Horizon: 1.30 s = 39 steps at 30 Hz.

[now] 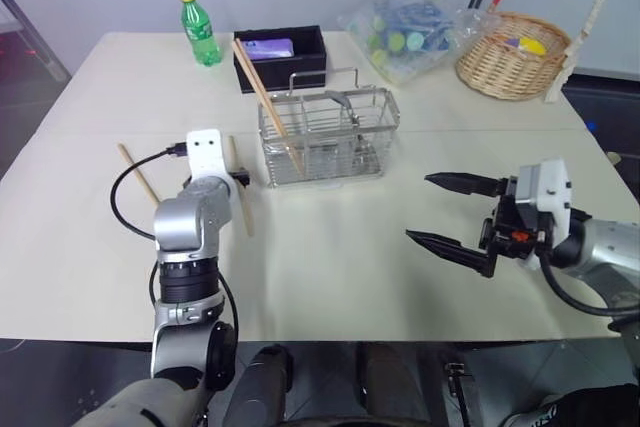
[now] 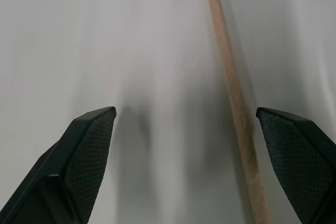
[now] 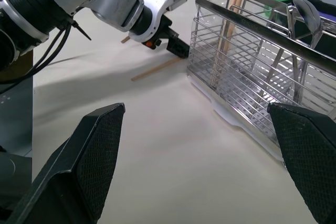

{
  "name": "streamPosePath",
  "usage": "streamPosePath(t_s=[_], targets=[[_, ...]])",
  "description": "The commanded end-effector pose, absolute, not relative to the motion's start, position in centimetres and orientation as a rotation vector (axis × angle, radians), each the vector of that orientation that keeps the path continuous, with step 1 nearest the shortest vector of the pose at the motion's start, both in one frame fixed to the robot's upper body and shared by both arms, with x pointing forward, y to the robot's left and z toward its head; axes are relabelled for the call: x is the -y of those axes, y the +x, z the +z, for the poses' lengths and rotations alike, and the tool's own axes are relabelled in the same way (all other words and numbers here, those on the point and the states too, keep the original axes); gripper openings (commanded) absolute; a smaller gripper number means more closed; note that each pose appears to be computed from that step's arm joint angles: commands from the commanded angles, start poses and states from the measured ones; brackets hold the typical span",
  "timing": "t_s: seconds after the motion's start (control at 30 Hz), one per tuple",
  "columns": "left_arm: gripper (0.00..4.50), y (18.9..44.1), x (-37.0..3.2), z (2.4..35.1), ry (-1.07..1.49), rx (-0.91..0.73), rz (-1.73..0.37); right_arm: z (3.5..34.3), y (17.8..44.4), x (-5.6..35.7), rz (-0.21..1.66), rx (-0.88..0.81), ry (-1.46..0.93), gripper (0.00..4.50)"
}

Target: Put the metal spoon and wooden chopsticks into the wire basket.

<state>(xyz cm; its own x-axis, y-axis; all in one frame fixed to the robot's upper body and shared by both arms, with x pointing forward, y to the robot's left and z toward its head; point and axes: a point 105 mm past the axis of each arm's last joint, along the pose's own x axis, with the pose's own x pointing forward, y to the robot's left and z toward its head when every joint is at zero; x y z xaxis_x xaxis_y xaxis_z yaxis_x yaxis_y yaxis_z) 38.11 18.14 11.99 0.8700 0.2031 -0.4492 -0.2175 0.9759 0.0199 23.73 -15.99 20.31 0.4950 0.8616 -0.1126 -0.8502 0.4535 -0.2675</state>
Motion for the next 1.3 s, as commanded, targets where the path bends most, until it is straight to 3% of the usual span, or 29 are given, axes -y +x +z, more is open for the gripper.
streamPosePath(t_s=[0.03,0.57,0.67,0.9,0.93,1.3], targets=[[4.5,38.4,-17.7,13.3,-0.032,-0.427,0.202,21.2,23.3,15.7,1.057,0.092,-0.325,4.46],[4.5,37.4,-17.2,9.9,-0.105,-0.602,0.216,21.3,23.4,15.5,1.052,0.099,-0.317,4.46],[3.71,37.0,-17.5,9.7,-0.115,-0.619,0.236,21.4,23.3,15.7,1.054,0.094,-0.321,4.5],[0.27,36.7,-17.7,9.7,-0.12,-0.619,0.246,21.5,23.1,16.2,1.066,0.081,-0.318,4.5],[0.07,36.7,-17.7,9.7,-0.121,-0.619,0.248,21.5,23.0,16.3,1.071,0.076,-0.309,4.5],[0.07,37.0,-18.9,10.4,-0.099,-0.574,0.251,20.9,22.7,16.4,1.069,0.055,-0.287,4.5]])
